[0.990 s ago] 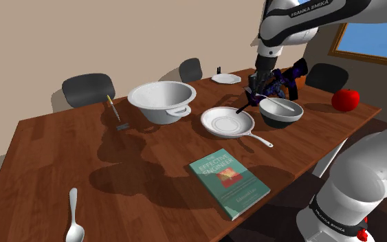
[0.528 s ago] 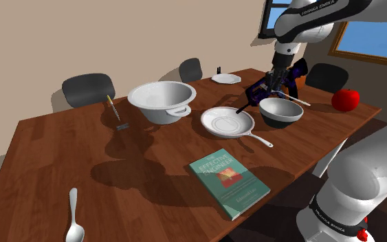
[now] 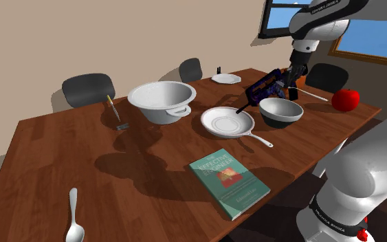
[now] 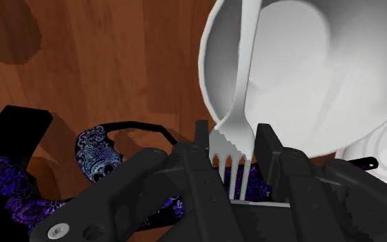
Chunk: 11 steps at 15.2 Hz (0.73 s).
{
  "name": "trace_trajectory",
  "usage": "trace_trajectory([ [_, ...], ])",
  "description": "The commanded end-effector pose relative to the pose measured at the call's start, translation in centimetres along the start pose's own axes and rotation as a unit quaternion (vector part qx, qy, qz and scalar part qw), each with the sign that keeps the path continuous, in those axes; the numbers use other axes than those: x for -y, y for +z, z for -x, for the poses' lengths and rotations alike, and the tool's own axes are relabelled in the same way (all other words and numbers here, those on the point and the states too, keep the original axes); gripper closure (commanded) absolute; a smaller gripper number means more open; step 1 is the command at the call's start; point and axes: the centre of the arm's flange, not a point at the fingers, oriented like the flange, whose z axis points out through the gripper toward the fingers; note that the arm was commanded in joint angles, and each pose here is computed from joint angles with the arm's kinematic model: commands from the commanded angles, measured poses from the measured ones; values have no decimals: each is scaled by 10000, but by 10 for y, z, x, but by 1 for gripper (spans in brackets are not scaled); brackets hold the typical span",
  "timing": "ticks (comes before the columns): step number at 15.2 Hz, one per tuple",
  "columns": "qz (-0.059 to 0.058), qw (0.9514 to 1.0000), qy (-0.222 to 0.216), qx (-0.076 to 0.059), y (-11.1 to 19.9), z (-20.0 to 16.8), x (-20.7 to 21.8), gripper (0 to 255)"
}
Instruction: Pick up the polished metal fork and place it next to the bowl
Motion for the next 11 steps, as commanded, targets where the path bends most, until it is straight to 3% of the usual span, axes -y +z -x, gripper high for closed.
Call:
trace_trajectory([
  [1,3,10000,-10,2,0,4,-27,255],
  [11,3,10000,-10,2,-4,24,-158,255],
])
